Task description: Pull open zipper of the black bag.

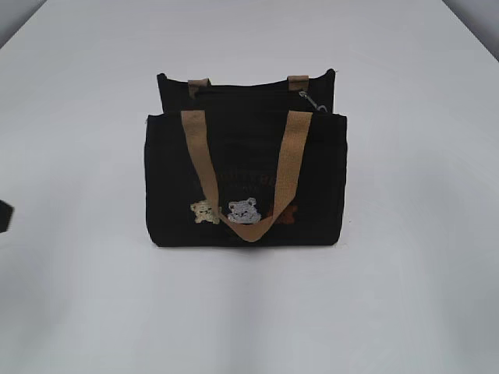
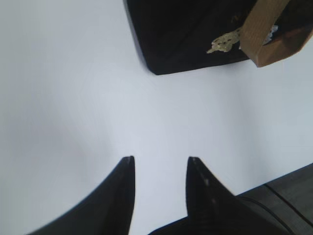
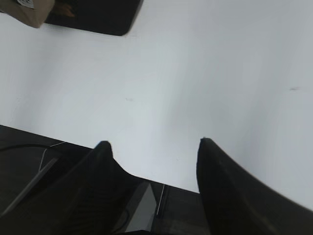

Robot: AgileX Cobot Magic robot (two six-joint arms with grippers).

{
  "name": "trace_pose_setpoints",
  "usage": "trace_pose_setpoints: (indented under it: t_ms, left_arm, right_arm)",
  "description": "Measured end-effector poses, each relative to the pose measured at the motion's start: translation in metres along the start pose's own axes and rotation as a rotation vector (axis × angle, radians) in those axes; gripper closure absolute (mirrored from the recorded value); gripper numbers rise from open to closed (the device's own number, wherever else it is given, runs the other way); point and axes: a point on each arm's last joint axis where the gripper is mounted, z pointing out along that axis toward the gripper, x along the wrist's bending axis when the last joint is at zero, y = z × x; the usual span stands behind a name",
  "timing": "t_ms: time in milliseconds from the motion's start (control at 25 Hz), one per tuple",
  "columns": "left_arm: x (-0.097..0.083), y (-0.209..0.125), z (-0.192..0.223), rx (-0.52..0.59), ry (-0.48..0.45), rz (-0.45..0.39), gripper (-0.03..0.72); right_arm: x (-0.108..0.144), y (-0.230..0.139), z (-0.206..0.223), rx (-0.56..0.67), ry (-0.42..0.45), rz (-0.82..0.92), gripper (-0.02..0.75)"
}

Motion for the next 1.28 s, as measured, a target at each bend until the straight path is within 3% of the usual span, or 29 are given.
trace_pose_setpoints:
  t_ms: [200, 360, 600, 680, 880, 1280]
  left_arm:
    - [-0.012, -0.048, -0.073, -0.185, 0.166, 0.011, 0.424]
    - [-0.016, -0.089, -0.113, -0.342, 0.298, 0.052, 0.424]
    - [-0.015, -0.148, -0.117, -0.510, 0.362, 0.086, 0.435]
    - [-0.016, -0.157, -0.119, -0.563, 0.360, 0.094, 0.445]
    - [-0.016, -0.156, -0.119, -0.565, 0.358, 0.093, 0.449]
    - [-0.016, -0.156, -0.118, -0.563, 0.351, 0.091, 0.450]
  right_arm:
    - [0.000, -0.080, -0.033, -0.202, -0.054, -0.041, 0.314]
    - [-0.005, -0.126, -0.034, -0.313, -0.117, -0.066, 0.314]
    - [-0.010, -0.178, -0.016, -0.442, -0.157, -0.100, 0.339]
    - [-0.011, -0.186, -0.014, -0.477, -0.159, -0.107, 0.352]
    - [-0.011, -0.181, -0.009, -0.554, -0.157, -0.114, 0.359]
    - [-0.011, -0.180, -0.008, -0.562, -0.155, -0.117, 0.360]
